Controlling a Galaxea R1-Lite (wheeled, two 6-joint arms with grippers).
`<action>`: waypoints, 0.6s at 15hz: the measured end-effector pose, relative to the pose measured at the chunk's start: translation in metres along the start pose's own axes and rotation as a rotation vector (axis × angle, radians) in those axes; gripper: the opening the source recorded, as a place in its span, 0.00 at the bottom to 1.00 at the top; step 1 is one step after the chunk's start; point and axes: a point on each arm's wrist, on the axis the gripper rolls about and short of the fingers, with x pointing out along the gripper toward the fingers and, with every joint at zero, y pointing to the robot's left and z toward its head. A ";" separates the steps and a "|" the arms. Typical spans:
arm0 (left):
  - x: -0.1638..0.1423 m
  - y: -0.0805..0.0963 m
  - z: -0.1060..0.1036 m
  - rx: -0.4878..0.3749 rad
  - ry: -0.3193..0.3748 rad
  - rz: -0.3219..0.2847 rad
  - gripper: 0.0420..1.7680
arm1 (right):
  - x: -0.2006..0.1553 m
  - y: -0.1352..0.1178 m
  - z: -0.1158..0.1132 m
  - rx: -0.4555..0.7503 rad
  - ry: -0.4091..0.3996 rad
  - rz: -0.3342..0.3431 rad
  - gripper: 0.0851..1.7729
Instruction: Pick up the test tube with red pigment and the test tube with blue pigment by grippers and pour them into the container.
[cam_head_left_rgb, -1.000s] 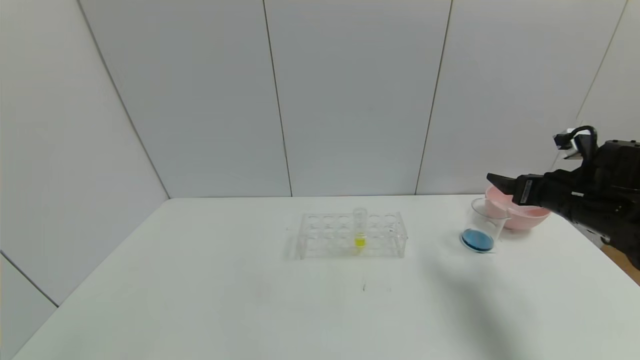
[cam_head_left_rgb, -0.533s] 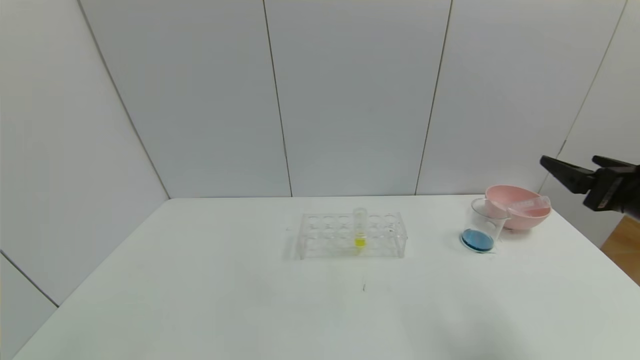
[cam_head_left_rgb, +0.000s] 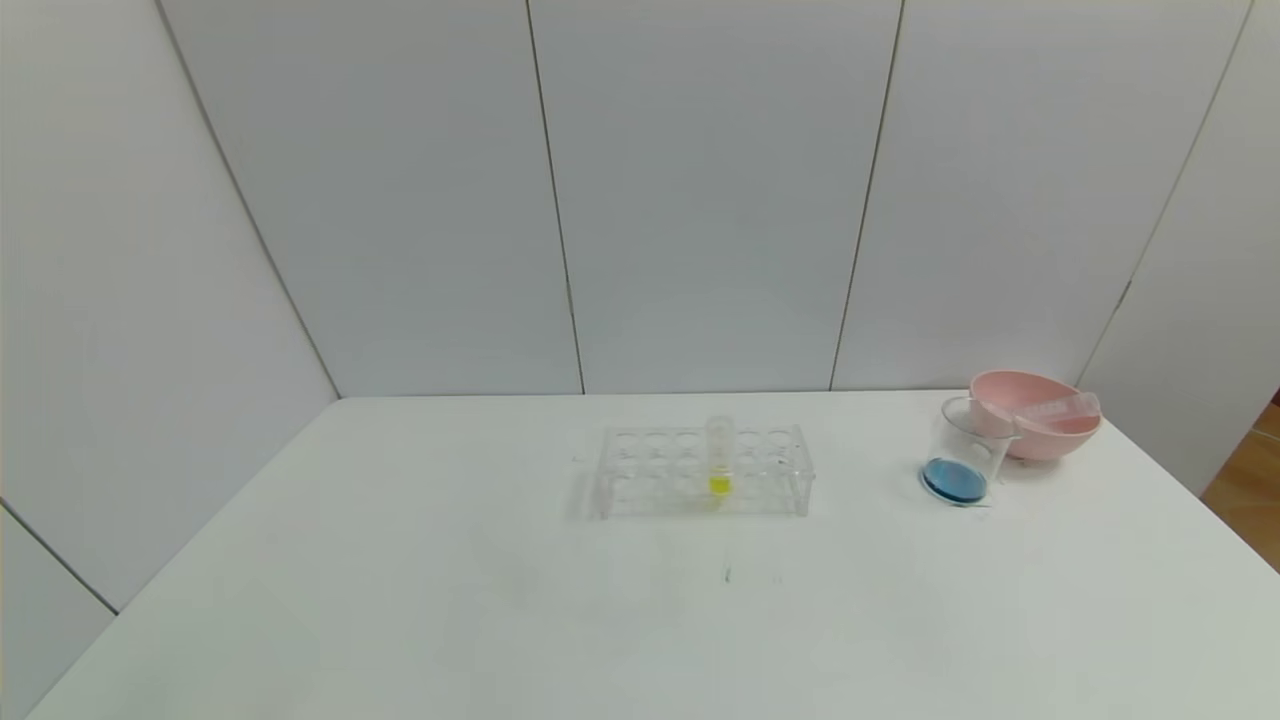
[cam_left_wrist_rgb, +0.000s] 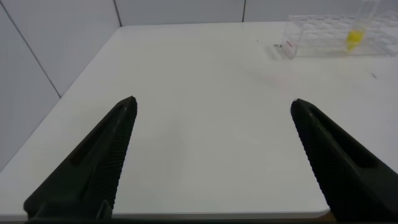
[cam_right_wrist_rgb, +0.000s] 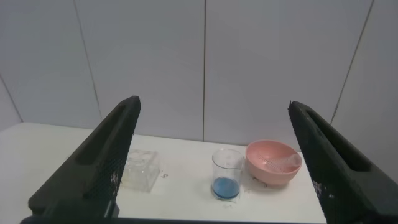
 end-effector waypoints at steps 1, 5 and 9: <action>0.000 0.000 0.000 0.000 0.000 0.000 1.00 | -0.020 0.003 0.006 -0.006 -0.034 -0.001 0.96; 0.000 0.000 0.000 0.000 0.000 0.000 1.00 | -0.094 0.012 0.011 -0.075 -0.157 -0.013 0.96; 0.000 0.000 0.000 0.000 0.000 0.000 1.00 | -0.144 0.017 -0.013 -0.122 -0.204 -0.063 0.96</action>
